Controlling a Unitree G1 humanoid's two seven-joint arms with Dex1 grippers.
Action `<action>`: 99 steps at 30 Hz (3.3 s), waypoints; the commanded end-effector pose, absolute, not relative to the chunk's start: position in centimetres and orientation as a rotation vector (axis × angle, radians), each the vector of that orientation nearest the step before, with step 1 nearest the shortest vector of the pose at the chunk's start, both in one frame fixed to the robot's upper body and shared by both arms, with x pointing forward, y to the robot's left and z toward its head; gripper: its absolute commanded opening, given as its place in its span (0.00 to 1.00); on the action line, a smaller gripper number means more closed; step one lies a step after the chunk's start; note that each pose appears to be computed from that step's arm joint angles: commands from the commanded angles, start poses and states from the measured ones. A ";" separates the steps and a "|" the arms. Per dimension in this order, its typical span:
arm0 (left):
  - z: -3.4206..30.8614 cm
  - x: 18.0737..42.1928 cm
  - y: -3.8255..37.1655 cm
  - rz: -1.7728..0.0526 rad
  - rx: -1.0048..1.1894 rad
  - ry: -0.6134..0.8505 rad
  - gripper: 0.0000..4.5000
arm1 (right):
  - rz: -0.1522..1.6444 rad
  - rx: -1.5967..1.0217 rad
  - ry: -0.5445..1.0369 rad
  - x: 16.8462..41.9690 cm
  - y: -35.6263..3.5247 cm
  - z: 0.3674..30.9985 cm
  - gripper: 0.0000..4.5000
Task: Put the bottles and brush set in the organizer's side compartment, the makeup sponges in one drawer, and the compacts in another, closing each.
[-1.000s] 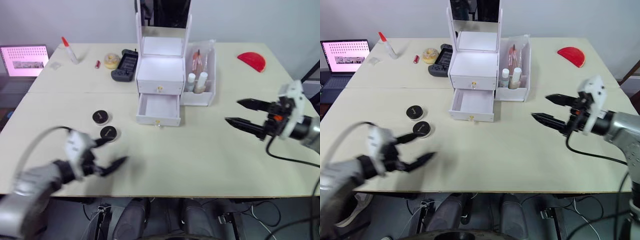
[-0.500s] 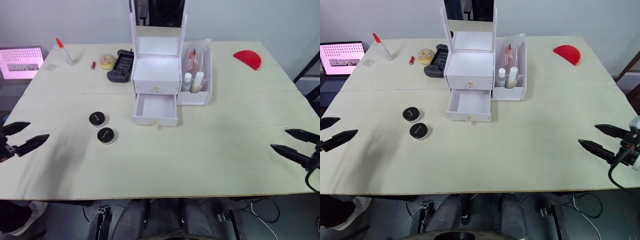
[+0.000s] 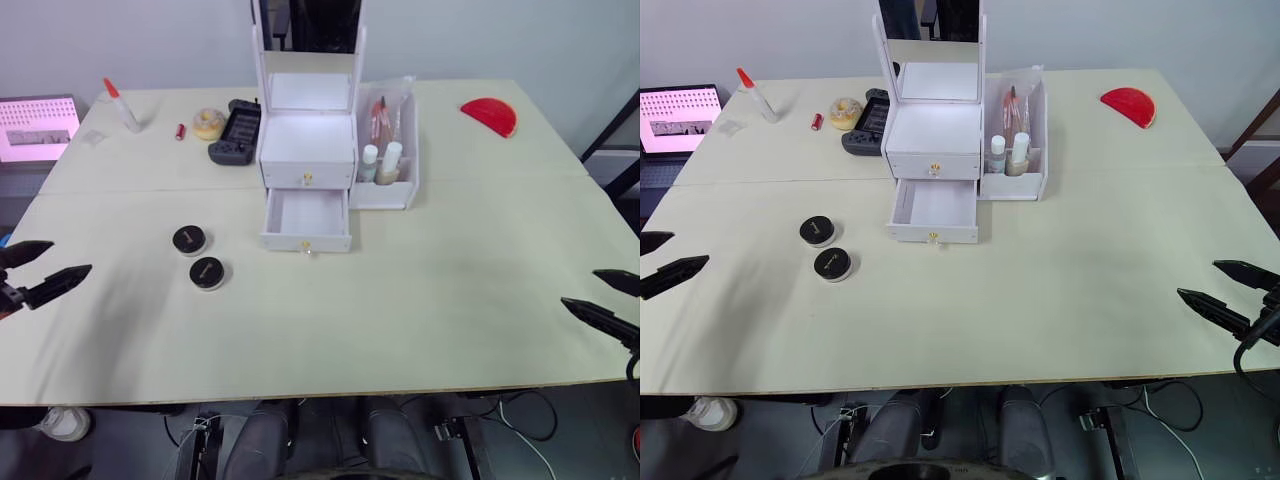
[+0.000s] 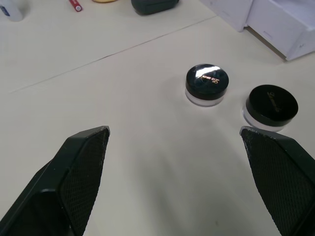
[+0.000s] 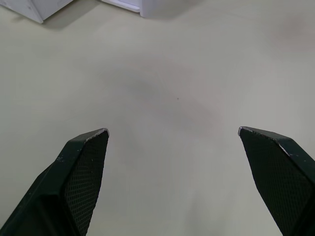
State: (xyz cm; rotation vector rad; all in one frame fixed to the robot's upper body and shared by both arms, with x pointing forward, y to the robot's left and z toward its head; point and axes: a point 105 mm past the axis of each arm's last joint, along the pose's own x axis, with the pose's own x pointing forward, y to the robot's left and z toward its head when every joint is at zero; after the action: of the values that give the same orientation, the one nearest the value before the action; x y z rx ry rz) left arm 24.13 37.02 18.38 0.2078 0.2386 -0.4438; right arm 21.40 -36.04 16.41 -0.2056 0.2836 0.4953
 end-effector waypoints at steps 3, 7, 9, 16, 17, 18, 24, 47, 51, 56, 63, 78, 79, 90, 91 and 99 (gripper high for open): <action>18.4 24.0 35.1 -0.479 0.226 0.216 0.99 | 0.572 -0.217 0.205 22.0 -33.3 18.3 1.00; 16.0 23.8 30.9 -0.539 0.191 0.217 0.99 | 0.748 -0.197 0.128 22.5 -28.0 21.1 1.00; 14.8 23.7 28.4 -0.558 0.152 0.204 0.99 | 0.837 -0.206 0.101 23.0 -25.1 22.2 1.00; 12.1 26.1 25.0 -0.452 0.153 0.126 0.99 | 0.983 -0.266 0.029 26.4 -17.3 23.9 1.00; 11.9 26.5 24.9 -0.444 0.154 0.117 0.99 | 0.994 -0.267 0.021 26.9 -16.7 24.0 1.00; 11.6 26.7 24.6 -0.445 0.153 0.115 0.99 | 1.008 -0.264 0.012 27.2 -16.1 24.1 1.00; 10.5 28.2 22.5 -0.483 0.131 0.086 0.99 | 1.062 -0.267 -0.017 28.9 -13.6 24.3 1.00; 9.4 30.0 21.6 -0.485 0.103 0.098 0.60 | 1.067 -0.284 -0.023 30.4 -12.6 24.5 1.00; 9.9 29.9 21.7 -0.493 0.110 0.094 0.60 | 1.069 -0.281 -0.022 30.4 -12.5 24.4 1.00; 13.4 30.2 20.6 -0.573 0.102 0.029 0.60 | 1.061 -0.280 -0.022 30.4 -12.5 24.2 1.00; 20.1 32.8 16.3 -0.789 0.077 -0.114 0.60 | 1.049 -0.270 -0.027 30.1 -12.1 23.7 1.00; 17.3 37.7 11.1 -1.014 0.099 -0.030 0.60 | 0.982 -0.259 -0.060 29.3 -11.9 23.9 1.00; 17.1 37.8 11.0 -1.017 0.099 -0.027 0.60 | 0.977 -0.257 -0.059 29.2 -12.0 23.9 1.00; 15.9 38.1 11.0 -1.006 0.130 0.002 0.60 | 0.951 -0.247 -0.057 29.0 -12.2 23.9 1.00; 15.9 38.2 11.0 -1.002 0.130 0.003 0.60 | 0.951 -0.246 -0.057 29.0 -12.2 23.9 1.00; 16.0 38.4 11.2 -0.982 0.121 0.013 1.00 | 0.949 -0.240 -0.059 29.0 -12.1 23.9 1.00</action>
State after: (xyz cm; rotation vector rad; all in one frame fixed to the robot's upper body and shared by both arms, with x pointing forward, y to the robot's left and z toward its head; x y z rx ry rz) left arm 38.22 11.16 14.91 0.1139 0.0428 -0.9891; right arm 29.53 -12.33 22.57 -0.2242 0.0016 0.9445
